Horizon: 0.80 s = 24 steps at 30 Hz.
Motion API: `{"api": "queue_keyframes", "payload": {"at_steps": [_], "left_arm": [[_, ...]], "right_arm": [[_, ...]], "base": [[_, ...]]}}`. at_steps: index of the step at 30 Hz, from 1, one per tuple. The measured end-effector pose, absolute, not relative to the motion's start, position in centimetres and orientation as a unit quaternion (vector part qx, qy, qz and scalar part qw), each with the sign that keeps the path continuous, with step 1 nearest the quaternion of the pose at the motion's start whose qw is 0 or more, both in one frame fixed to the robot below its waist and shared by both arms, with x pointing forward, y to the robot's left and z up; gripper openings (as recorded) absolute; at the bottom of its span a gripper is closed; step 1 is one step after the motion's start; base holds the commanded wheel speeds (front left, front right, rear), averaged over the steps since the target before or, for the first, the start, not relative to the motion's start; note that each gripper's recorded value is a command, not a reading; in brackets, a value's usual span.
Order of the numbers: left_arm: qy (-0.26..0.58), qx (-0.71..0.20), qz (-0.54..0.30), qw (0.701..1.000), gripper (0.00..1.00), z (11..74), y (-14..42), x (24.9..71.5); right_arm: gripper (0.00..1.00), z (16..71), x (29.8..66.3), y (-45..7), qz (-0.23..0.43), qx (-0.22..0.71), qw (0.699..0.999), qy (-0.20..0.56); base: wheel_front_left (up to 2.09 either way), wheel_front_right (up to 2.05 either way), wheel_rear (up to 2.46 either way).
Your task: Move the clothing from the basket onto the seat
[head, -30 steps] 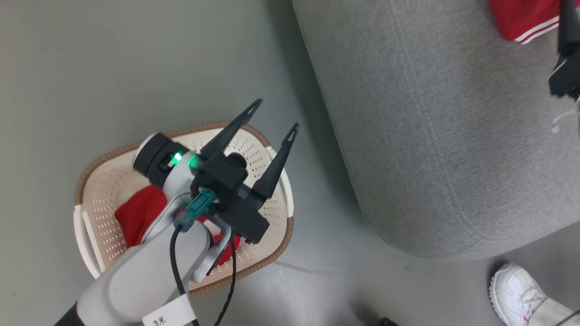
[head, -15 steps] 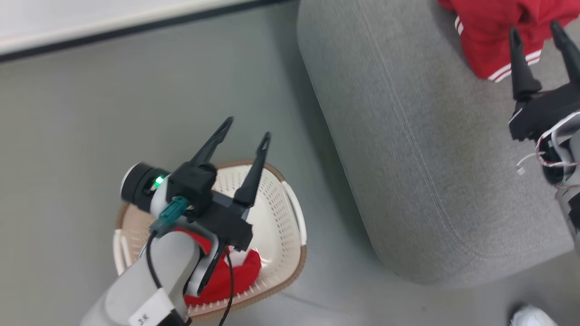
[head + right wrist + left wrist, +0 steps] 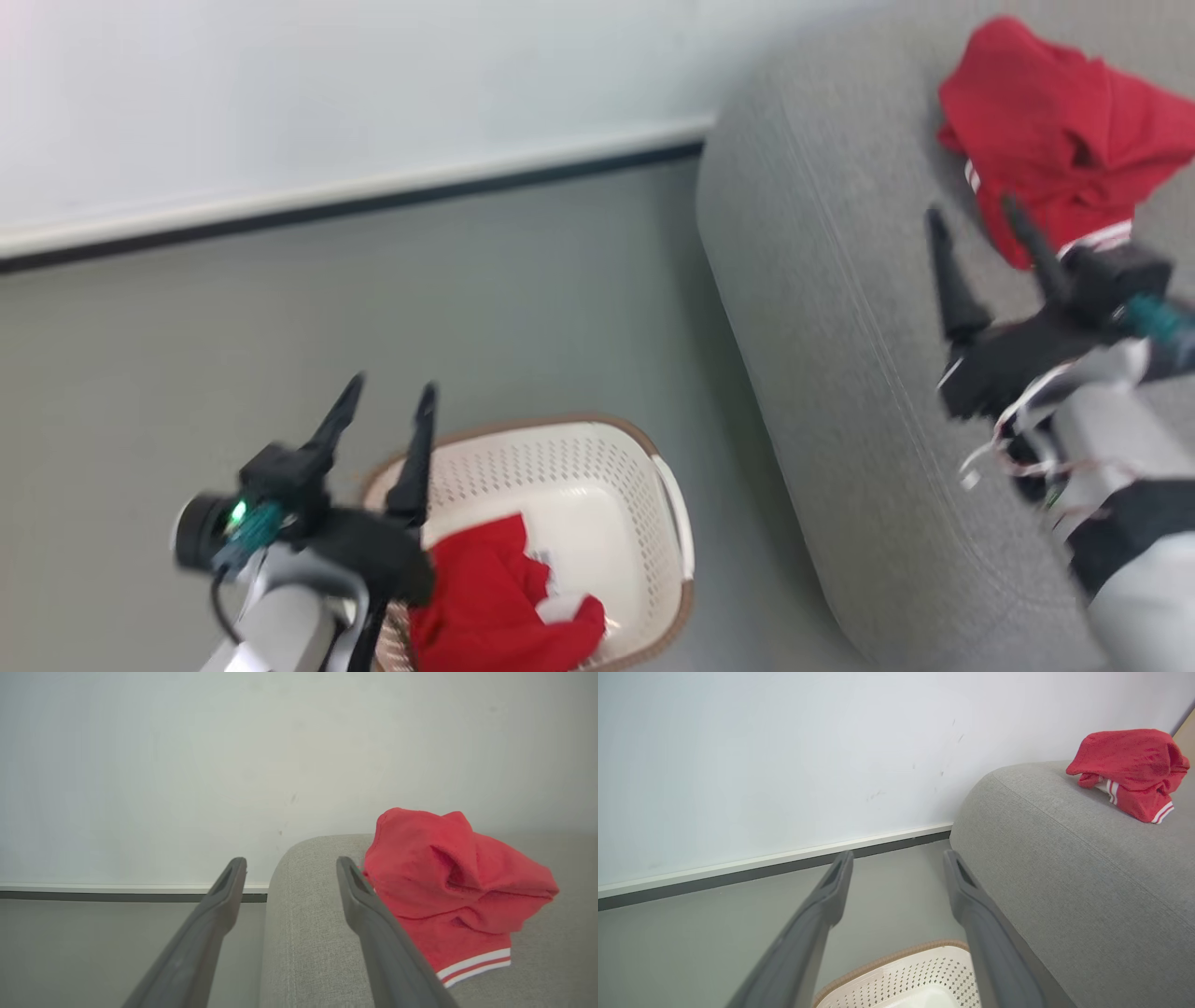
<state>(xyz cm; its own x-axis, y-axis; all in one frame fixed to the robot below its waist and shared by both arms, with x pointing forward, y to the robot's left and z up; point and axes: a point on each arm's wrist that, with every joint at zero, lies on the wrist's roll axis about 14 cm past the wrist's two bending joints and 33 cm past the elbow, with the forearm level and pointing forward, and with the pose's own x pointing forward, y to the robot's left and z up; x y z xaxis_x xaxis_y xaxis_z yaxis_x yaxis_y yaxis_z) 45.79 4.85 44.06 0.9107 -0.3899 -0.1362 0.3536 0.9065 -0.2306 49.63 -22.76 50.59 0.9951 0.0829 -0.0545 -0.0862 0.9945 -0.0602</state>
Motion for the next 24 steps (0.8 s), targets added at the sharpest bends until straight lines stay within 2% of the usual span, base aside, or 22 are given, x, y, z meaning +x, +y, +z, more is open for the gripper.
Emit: {"api": "queue_keyframes", "payload": {"at_steps": [14, 24], "left_arm": [[0.066, -0.107, -0.065, 0.99, 1.0, 46.0, 13.9, 39.8], [0.027, -0.107, -0.026, 0.994, 1.0, 47.9, 16.3, 36.4]], "right_arm": [[1.0, 52.2, 43.9, -16.1, 0.087, -0.012, 0.996, -0.019], [1.0, 53.7, 40.3, -13.9, 0.094, 0.016, 0.994, -0.056]], "base": [[0.0, 0.0, 0.0], [0.0, 0.0, 0.0]]}}
